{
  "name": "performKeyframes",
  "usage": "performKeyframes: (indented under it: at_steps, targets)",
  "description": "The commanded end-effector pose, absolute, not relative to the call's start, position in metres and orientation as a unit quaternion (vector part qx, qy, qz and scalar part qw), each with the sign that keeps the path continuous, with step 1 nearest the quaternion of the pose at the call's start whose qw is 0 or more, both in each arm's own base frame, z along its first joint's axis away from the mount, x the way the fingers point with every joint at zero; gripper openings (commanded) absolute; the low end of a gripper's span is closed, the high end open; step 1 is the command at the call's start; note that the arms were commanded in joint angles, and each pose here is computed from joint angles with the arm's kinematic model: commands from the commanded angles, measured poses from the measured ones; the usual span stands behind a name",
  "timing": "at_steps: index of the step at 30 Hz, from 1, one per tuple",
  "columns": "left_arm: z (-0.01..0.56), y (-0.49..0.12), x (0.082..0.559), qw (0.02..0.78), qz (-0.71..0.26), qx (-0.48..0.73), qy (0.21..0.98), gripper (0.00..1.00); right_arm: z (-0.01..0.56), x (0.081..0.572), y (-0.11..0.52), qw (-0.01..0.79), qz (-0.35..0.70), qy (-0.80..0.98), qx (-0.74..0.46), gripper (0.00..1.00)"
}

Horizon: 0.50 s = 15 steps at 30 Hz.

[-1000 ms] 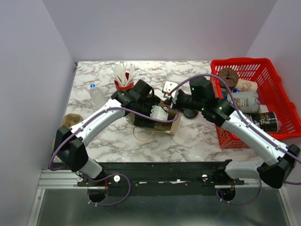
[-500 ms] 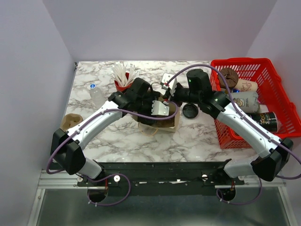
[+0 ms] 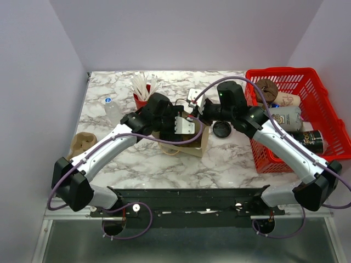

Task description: Pack the takeout coffee

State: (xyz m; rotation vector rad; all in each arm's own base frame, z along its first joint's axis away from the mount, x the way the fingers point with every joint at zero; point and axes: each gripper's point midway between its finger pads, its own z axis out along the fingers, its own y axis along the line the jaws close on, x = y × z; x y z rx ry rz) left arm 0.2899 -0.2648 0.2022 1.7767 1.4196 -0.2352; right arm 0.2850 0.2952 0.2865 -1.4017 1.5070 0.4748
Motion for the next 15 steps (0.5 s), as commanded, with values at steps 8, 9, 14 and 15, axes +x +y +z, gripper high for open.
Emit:
performKeyframes:
  at_steps: [8,9,14,15]
  targets:
    - [0.263,-0.285,0.256,0.503,-0.209,0.665,0.511,0.99,0.277,0.268,0.295,0.486,0.197,0.602,-0.603,0.01]
    - [0.264,-0.285,0.257,0.504,-0.209,0.661,0.515,0.99,0.278,0.268,0.295,0.487,0.197,0.602,-0.602,0.01]
    - [0.301,-0.275,0.26,0.546,-0.224,0.598,0.542,0.99,0.278,0.267,0.292,0.491,0.186,0.599,-0.605,0.0]
    - [0.315,-0.273,0.263,0.559,-0.226,0.583,0.544,0.98,0.278,0.267,0.292,0.491,0.185,0.597,-0.607,0.01]
